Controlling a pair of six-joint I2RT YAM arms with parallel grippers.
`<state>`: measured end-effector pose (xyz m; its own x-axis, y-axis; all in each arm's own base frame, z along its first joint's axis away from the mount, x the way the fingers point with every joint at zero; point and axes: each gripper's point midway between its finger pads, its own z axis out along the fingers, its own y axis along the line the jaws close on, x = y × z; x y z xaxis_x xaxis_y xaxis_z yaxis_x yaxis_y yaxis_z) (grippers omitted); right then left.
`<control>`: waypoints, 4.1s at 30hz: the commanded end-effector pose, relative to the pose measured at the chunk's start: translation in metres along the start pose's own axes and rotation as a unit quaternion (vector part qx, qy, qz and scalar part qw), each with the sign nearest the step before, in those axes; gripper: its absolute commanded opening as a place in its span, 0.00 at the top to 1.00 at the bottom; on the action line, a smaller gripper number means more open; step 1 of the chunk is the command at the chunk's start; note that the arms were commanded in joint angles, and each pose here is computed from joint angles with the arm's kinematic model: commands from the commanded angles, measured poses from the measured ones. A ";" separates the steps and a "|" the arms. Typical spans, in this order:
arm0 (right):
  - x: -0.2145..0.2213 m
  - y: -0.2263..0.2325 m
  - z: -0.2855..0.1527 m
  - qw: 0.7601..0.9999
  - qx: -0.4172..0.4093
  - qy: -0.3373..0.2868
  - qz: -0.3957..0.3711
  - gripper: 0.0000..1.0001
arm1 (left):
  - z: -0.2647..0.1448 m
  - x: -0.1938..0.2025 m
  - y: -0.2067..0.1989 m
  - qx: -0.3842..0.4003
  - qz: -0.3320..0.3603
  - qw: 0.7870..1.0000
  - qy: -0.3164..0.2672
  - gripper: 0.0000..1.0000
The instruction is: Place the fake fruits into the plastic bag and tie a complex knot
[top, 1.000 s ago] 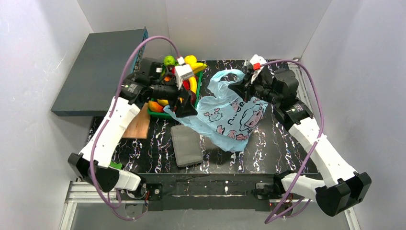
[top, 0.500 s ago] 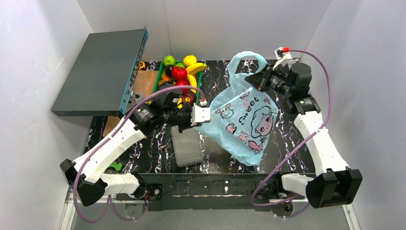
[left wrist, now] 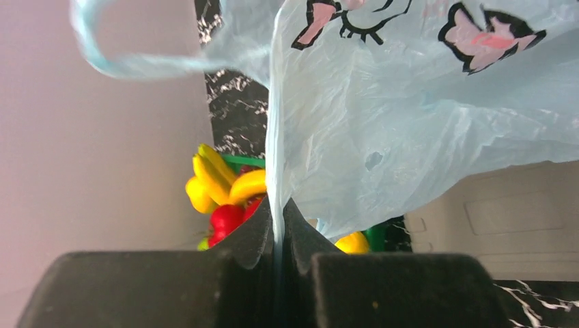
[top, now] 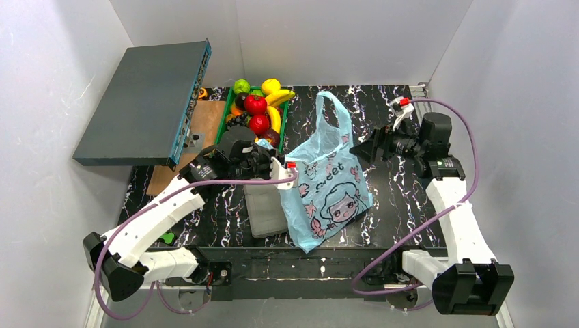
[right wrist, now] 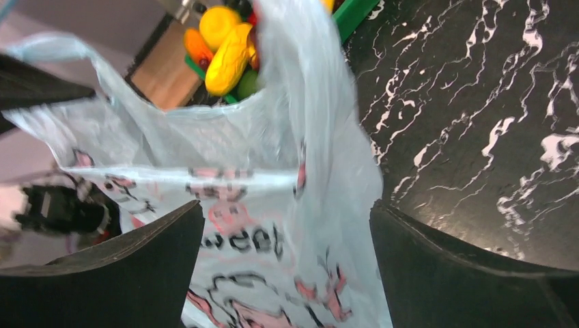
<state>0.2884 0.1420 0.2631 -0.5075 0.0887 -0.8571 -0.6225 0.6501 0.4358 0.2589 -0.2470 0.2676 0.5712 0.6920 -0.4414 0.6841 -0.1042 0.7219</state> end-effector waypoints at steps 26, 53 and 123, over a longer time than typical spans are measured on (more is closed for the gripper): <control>-0.126 0.051 0.145 0.948 -0.016 0.041 -0.316 0.02 | -0.026 -0.113 -0.028 -0.008 0.370 0.906 -0.203 1.00; -0.045 0.029 0.128 0.962 -0.017 0.242 -0.127 0.98 | -0.036 -0.082 -0.038 -0.002 0.314 0.940 -0.131 1.00; -0.056 0.091 -0.073 0.992 -0.096 0.000 -0.081 0.99 | 0.021 0.007 -0.089 0.154 -0.389 0.908 -0.018 0.10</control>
<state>0.2354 0.1327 0.3742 -0.4073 0.0326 -0.9127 -0.7672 0.5300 0.3613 0.2135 -0.2198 0.1468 -0.2617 0.6796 -0.6854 0.9335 0.3586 -0.0008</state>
